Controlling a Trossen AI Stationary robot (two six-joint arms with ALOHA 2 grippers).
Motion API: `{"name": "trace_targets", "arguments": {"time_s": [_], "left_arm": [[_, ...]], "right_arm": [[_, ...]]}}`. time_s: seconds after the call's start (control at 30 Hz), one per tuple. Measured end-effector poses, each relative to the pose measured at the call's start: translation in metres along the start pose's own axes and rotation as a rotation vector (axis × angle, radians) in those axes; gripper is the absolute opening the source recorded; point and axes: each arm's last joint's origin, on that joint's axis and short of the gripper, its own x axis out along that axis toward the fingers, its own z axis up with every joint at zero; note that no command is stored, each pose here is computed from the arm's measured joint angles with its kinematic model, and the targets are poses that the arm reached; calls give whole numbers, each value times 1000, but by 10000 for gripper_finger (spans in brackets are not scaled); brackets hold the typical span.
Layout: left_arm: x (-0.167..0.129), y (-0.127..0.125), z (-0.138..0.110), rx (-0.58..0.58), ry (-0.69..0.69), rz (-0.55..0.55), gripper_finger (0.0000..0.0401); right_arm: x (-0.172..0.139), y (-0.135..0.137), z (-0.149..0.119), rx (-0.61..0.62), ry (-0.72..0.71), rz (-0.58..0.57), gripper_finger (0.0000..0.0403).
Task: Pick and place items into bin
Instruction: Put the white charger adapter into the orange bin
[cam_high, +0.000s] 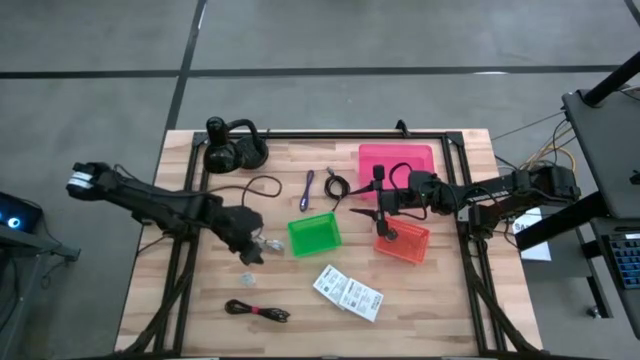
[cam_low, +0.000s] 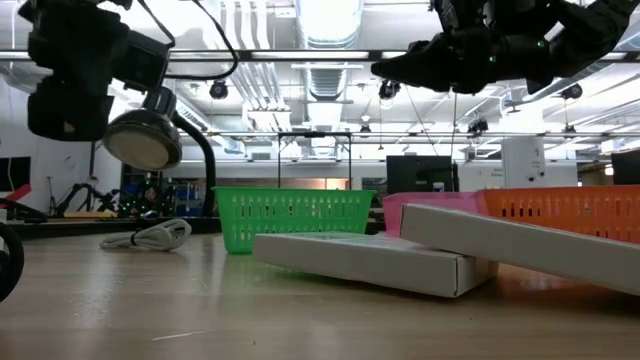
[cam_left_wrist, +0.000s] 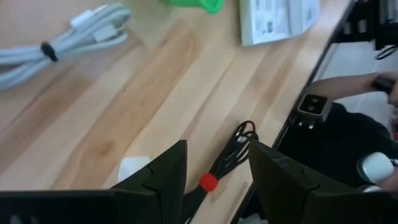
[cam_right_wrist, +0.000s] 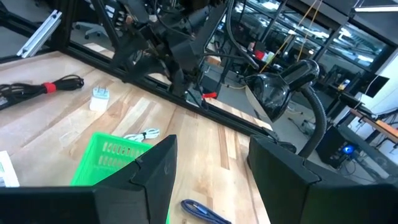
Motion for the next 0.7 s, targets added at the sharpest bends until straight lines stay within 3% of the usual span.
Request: {"name": "trace_targets", "arguments": {"time_s": [0.2,0.47,0.7], "left_arm": [[7,-13,0,-28,80,119,157],[22,-25,-3,-49,237,414,157],[40,-37,-2,-22,288,499,157]], "right_arm": [[0,0,0,-3,1,0,187],[0,0,0,-2,1,1,187],[0,1,-2,0,18,8,187]]}}
